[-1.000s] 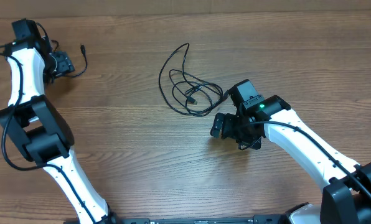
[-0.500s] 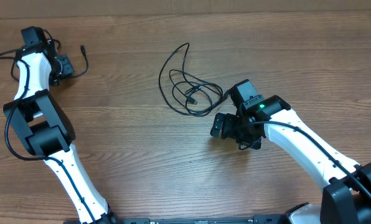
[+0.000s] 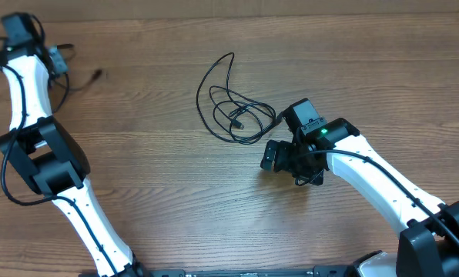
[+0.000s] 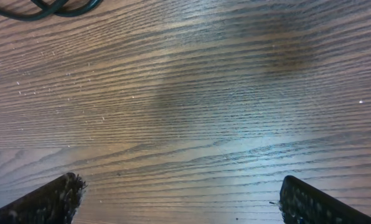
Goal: Untangle cables
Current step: 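Carry the cable left and lay it on the table's left side, then release the right gripper and move the left gripper back to the remaining cables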
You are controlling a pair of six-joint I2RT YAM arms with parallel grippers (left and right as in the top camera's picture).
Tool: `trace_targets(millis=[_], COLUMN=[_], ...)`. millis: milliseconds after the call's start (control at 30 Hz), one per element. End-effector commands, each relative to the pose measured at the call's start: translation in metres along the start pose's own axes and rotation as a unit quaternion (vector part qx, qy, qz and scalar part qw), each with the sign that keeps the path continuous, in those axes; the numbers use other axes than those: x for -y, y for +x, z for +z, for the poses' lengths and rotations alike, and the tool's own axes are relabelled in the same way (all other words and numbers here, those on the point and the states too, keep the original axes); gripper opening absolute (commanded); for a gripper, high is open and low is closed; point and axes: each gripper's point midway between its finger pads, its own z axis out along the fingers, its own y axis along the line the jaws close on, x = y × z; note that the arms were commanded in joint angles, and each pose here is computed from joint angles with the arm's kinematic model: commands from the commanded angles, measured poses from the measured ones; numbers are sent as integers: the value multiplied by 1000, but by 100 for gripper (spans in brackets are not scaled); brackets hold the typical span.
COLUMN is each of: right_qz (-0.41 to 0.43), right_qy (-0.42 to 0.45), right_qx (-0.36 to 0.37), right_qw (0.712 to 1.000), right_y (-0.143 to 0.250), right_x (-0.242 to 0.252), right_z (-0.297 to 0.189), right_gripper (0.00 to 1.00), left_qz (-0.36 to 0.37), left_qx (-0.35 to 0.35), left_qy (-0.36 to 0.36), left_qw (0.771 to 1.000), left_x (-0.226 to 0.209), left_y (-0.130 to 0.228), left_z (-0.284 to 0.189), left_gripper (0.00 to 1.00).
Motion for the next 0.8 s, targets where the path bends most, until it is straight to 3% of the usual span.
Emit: trace_targets(millis=[0,33,67,133,167,367,533,633,667,700,767], right_qz=[-3,-3,-3,-3,-3,-4,1,19,30,53,81], right_qy=[2,2,2,2,2,9,3,7,7,5,4], right_qx=[-1,-1,-1,-1,-1,9,15,23,26,31,39], right_qw=[1000,1000,1000,1000,1000,1000,1000,1000,999,998,996], right_y=[1,1,1,1,1,-3,-8,-17,-22,-31,-41], right_x=[0,0,0,0,0,2,2,12,17,27,40], right_z=[3,3,3,3,3,3,2,-1,-2,-6,-10], right_gripper=[100,100,100,100,100,100,100,100,100,100,100], left_qz=[-4,-3,-2,0,0,8,-3,1,-1,-4,14], left_qx=[31,28,22,10,4,-61,-126,-136,-135,-134,-125], left_qy=[-9,-9,-10,-11,-11,46,209,384,449,533,587], left_qw=[999,1000,1000,1000,1000,997,970,913,883,835,800], left_x=[-8,-8,-9,-10,-10,10,63,114,130,150,166], left_y=[-24,-22,-20,-13,-11,21,49,51,49,46,47], left_z=[-23,-23,-22,-21,-21,-24,-44,-80,-99,-128,-150], left_gripper=[19,29,57,94,100,100,100,100,100,100,100])
